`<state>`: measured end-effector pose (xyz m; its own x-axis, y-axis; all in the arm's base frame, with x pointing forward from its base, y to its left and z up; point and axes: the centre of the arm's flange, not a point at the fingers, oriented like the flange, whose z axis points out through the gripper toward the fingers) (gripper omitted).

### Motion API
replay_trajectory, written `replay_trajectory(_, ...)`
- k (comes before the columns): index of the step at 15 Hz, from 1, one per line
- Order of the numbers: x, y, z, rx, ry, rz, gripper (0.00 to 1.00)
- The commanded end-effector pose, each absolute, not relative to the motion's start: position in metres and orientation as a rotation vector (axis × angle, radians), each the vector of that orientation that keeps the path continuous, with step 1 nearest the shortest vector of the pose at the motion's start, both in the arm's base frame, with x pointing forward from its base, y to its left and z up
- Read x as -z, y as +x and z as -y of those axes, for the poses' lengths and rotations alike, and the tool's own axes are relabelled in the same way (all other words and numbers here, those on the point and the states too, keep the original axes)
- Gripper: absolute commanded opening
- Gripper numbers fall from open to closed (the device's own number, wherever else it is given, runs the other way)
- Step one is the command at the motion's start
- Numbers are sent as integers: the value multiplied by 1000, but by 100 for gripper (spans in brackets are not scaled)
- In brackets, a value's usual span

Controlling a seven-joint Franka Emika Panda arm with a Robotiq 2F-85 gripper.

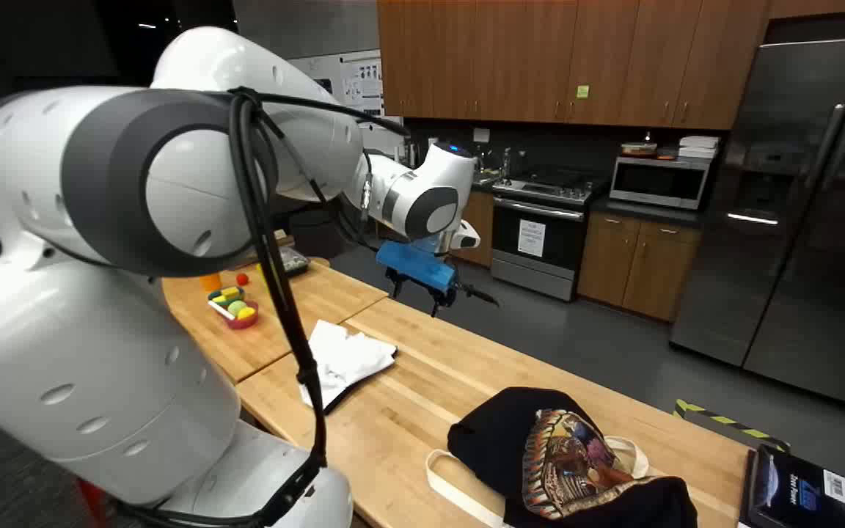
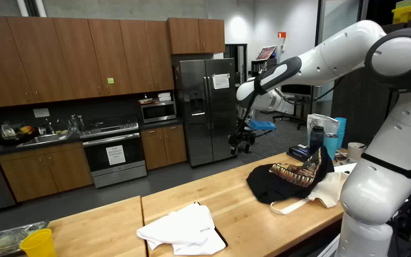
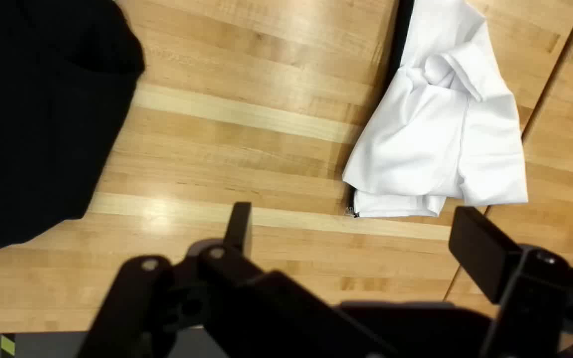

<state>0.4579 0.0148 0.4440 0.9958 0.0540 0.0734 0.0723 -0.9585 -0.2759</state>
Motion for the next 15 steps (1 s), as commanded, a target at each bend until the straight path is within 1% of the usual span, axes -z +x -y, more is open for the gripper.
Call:
replay_trajectory(1,-444,458,-15,95,-2856,92,100)
replay_trajectory(7,-445,458,-15,96,-2856,92,100)
replay_trajectory(9,-466,487,-39,134,-2888,291,100)
replay_trajectory(11,-491,517,-76,88,-2953,423,100)
replay_trajectory(15,-512,565,-147,3,-2985,757,100)
